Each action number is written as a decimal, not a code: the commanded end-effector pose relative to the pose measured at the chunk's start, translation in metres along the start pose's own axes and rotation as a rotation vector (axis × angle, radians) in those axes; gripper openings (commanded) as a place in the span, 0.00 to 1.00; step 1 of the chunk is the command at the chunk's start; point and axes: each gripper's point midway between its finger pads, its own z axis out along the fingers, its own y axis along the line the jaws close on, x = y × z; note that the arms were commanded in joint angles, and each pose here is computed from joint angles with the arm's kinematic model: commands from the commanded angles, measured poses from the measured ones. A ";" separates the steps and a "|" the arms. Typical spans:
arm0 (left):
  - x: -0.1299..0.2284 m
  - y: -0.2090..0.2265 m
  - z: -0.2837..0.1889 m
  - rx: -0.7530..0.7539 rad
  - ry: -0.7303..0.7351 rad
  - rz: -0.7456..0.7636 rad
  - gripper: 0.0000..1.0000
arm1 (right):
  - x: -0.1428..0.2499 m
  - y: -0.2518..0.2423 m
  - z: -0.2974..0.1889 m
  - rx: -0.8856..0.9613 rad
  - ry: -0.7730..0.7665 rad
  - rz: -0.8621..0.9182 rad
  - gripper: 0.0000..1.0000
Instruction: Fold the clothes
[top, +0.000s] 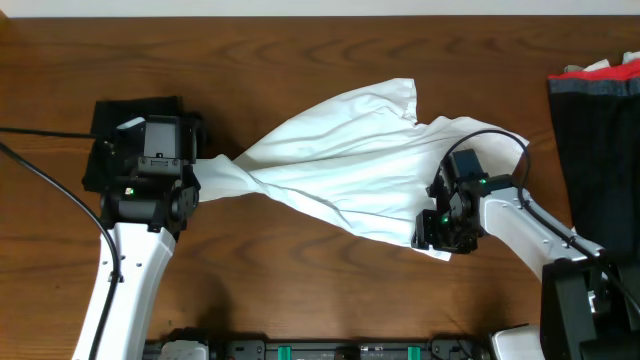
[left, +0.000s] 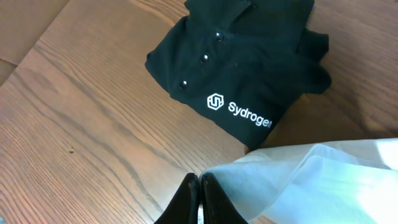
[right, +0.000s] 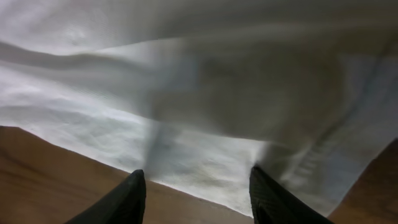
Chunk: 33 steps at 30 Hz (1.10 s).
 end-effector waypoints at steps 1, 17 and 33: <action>-0.009 0.003 -0.006 0.003 -0.027 -0.015 0.06 | 0.010 -0.024 0.012 0.120 0.024 0.016 0.50; -0.009 0.003 -0.006 0.004 -0.029 -0.016 0.06 | 0.015 -0.053 -0.005 0.312 0.049 0.021 0.71; -0.011 0.002 -0.006 0.007 -0.035 -0.010 0.06 | 0.019 -0.052 -0.005 0.303 0.068 0.023 0.03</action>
